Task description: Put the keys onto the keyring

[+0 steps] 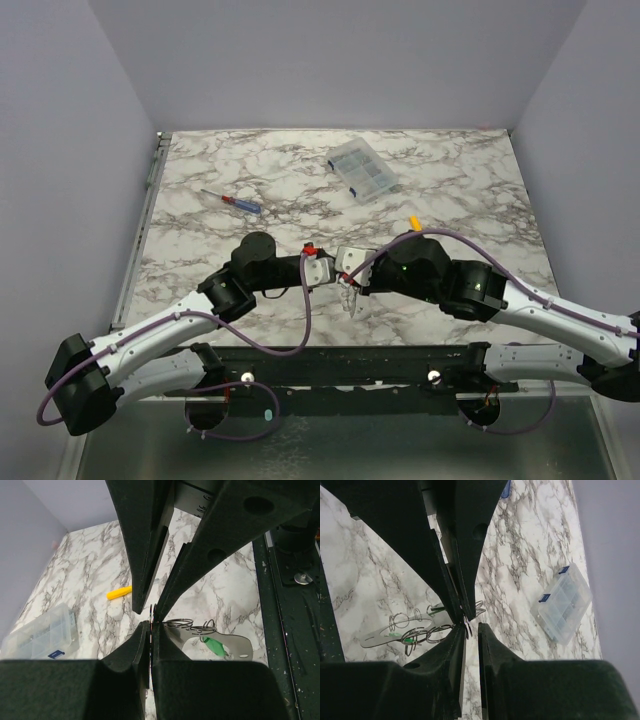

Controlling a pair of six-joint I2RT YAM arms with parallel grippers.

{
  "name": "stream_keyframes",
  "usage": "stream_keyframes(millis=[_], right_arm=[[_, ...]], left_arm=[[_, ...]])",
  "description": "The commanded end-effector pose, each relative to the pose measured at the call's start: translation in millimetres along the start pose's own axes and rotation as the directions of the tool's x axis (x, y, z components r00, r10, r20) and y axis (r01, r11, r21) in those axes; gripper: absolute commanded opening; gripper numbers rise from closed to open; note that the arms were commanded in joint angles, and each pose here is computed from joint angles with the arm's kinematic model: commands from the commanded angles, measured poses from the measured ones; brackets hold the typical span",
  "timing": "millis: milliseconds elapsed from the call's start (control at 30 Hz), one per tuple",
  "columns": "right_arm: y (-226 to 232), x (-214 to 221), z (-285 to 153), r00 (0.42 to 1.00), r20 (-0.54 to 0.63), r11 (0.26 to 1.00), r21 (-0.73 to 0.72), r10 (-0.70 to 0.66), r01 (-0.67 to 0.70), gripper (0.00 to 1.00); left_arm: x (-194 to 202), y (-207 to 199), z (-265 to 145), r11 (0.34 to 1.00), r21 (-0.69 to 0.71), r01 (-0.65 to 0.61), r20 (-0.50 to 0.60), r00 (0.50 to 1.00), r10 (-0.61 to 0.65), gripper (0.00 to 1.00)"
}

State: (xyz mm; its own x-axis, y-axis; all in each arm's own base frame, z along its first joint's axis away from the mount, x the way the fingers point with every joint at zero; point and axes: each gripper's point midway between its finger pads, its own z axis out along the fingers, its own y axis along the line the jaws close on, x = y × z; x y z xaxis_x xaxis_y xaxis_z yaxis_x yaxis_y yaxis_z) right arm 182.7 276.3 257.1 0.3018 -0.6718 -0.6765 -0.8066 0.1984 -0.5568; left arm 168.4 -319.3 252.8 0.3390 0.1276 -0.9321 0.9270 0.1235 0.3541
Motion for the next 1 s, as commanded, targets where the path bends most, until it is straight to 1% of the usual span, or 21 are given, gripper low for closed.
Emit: stream_keyframes(millis=[0, 33, 67, 133, 200, 233, 300, 333, 367, 400, 467, 533, 800, 867, 967], right_arm=[[7.1, 1.7, 9.2, 1.0, -0.016, 0.999, -0.032, -0.014, 0.013, 0.19], [7.7, 1.2, 9.9, 1.0, -0.014, 0.999, -0.035, -0.014, 0.014, 0.15], [8.4, 1.2, 10.4, 1.0, -0.012, 0.999, -0.038, -0.014, 0.013, 0.09], [9.6, 0.3, 10.2, 1.0, -0.002, 0.999, -0.042, -0.014, 0.014, 0.02], [9.3, -1.7, 8.6, 1.0, 0.016, 0.999, -0.037, -0.012, 0.012, 0.01], [8.7, -2.7, 7.4, 1.0, 0.026, 0.999, -0.033, -0.008, 0.009, 0.01], [5.3, -6.9, 2.6, 0.998, 0.059, 1.0, -0.011, -0.001, 0.002, 0.01], [3.5, -7.7, 0.5, 0.997, 0.073, 1.0, 0.002, 0.003, -0.003, 0.01], [1.2, -8.4, -2.4, 0.996, 0.087, 1.0, 0.019, 0.006, -0.007, 0.01], [-1.1, -10.0, -5.7, 0.995, 0.104, 0.999, 0.034, 0.007, -0.01, 0.01], [-5.7, -13.2, -12.0, 0.991, 0.133, 0.998, 0.059, 0.008, -0.016, 0.01], [-9.3, -15.8, -18.2, 0.988, 0.156, 0.997, 0.077, 0.01, -0.023, 0.01], [-18.5, -28.1, -36.1, 0.97, 0.243, 0.992, 0.117, 0.016, -0.046, 0.01], [-18.4, -28.5, -36.7, 0.969, 0.245, 0.992, 0.115, 0.017, -0.046, 0.01], [-17.1, -29.0, -36.2, 0.969, 0.247, 0.993, 0.108, 0.016, -0.044, 0.01]], left_arm=[[-28.6, 1.1, -0.8, 0.999, 0.004, -0.054, 0.068, 0.996, 0.053, 0.0], [-28.0, 1.0, -0.9, 0.999, 0.004, -0.054, 0.066, 0.996, 0.054, 0.0], [-27.9, 0.8, -1.0, 0.999, 0.004, -0.054, 0.066, 0.996, 0.054, 0.0], [-29.5, 2.0, -2.1, 0.998, -0.003, -0.058, 0.068, 0.996, 0.058, 0.0], [-31.2, 1.8, -3.5, 0.998, -0.005, -0.064, 0.073, 0.995, 0.064, 0.0], [-32.3, 2.1, -4.6, 0.998, -0.008, -0.067, 0.076, 0.995, 0.068, 0.02], [-36.6, 0.3, -7.1, 0.996, -0.004, -0.084, 0.091, 0.992, 0.084, 0.24], [-38.1, -0.5, -8.8, 0.996, -0.004, -0.094, 0.098, 0.991, 0.094, 0.37], [-38.1, -1.4, -10.1, 0.995, -0.005, -0.102, 0.102, 0.99, 0.102, 0.47], [-39.1, -1.4, -11.5, 0.994, -0.01, -0.111, 0.106, 0.988, 0.111, 0.53], [-39.6, -1.1, -13.4, 0.992, -0.017, -0.122, 0.108, 0.987, 0.123, 0.58], [-40.6, -0.9, -14.5, 0.992, -0.02, -0.127, 0.11, 0.986, 0.128, 0.59], [-37.7, 0.0, -14.5, 0.991, -0.026, -0.129, 0.103, 0.986, 0.131, 0.52], [-38.3, 0.5, -13.9, 0.992, -0.026, -0.127, 0.104, 0.986, 0.129, 0.49], [-40.2, 1.5, -12.6, 0.992, -0.028, -0.125, 0.113, 0.985, 0.128, 0.39]])
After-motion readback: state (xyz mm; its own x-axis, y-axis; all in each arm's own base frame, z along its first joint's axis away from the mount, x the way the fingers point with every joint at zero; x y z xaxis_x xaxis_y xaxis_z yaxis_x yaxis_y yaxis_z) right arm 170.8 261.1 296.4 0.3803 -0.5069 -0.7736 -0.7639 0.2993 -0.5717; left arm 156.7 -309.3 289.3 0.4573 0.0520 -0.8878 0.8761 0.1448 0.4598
